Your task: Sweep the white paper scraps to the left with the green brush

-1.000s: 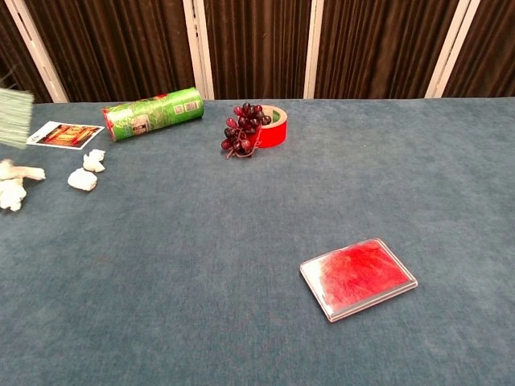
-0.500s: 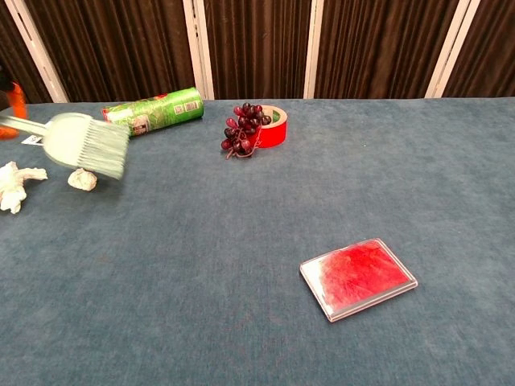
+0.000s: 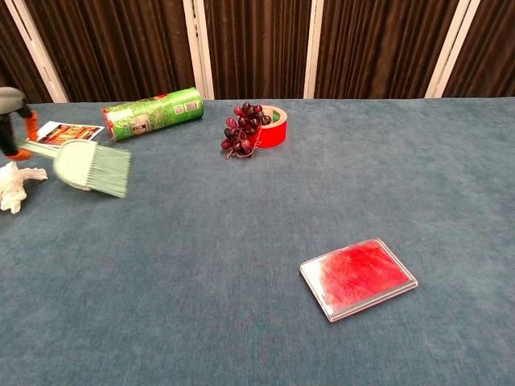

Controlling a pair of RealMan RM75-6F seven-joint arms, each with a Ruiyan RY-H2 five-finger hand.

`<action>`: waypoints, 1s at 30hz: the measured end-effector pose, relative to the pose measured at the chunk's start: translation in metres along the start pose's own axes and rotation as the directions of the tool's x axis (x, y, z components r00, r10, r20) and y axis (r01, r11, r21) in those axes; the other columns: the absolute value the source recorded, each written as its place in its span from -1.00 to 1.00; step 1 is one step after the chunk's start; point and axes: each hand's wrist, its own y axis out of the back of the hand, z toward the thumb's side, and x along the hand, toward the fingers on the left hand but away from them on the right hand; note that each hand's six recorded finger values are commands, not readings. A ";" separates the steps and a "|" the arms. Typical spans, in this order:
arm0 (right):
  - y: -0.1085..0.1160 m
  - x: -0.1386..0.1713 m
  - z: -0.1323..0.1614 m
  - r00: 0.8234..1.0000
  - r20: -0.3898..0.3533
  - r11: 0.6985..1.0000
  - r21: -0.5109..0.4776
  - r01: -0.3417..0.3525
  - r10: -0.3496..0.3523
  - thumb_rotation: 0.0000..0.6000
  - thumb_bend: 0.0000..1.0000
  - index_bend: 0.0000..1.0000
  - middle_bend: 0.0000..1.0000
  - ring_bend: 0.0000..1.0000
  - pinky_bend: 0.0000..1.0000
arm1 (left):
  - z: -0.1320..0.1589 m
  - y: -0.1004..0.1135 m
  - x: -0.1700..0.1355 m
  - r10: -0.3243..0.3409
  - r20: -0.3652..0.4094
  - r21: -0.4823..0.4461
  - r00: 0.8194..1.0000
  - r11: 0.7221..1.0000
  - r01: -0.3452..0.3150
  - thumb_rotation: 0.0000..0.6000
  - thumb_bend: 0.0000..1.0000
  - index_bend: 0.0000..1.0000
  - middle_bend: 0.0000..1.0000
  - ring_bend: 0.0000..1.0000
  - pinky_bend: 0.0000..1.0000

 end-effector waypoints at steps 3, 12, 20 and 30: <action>0.001 0.001 0.002 1.000 -0.007 1.000 0.013 0.008 -0.008 1.00 -0.36 -1.00 -1.00 -1.00 -1.00 | -0.029 0.000 0.002 -0.008 -0.047 0.031 0.999 0.999 0.009 1.00 0.44 0.55 1.00 1.00 1.00; 0.002 0.003 0.003 1.000 -0.011 1.000 0.021 0.018 -0.017 1.00 -0.36 -1.00 -1.00 -1.00 -1.00 | -0.135 0.019 -0.005 0.011 -0.210 0.015 0.978 1.000 -0.008 1.00 0.44 0.55 1.00 1.00 1.00; 0.000 0.000 0.006 1.000 -0.022 0.999 0.030 0.018 -0.017 1.00 -0.36 -1.00 -1.00 -1.00 -1.00 | -0.151 0.049 -0.025 0.071 -0.170 -0.143 0.983 0.985 -0.096 1.00 0.44 0.54 1.00 1.00 1.00; -0.001 -0.003 0.007 1.000 -0.024 1.000 0.024 0.010 -0.010 1.00 -0.36 -1.00 -1.00 -1.00 -1.00 | -0.031 0.026 -0.099 0.059 0.237 -0.189 0.970 0.982 -0.014 1.00 0.40 0.52 1.00 1.00 1.00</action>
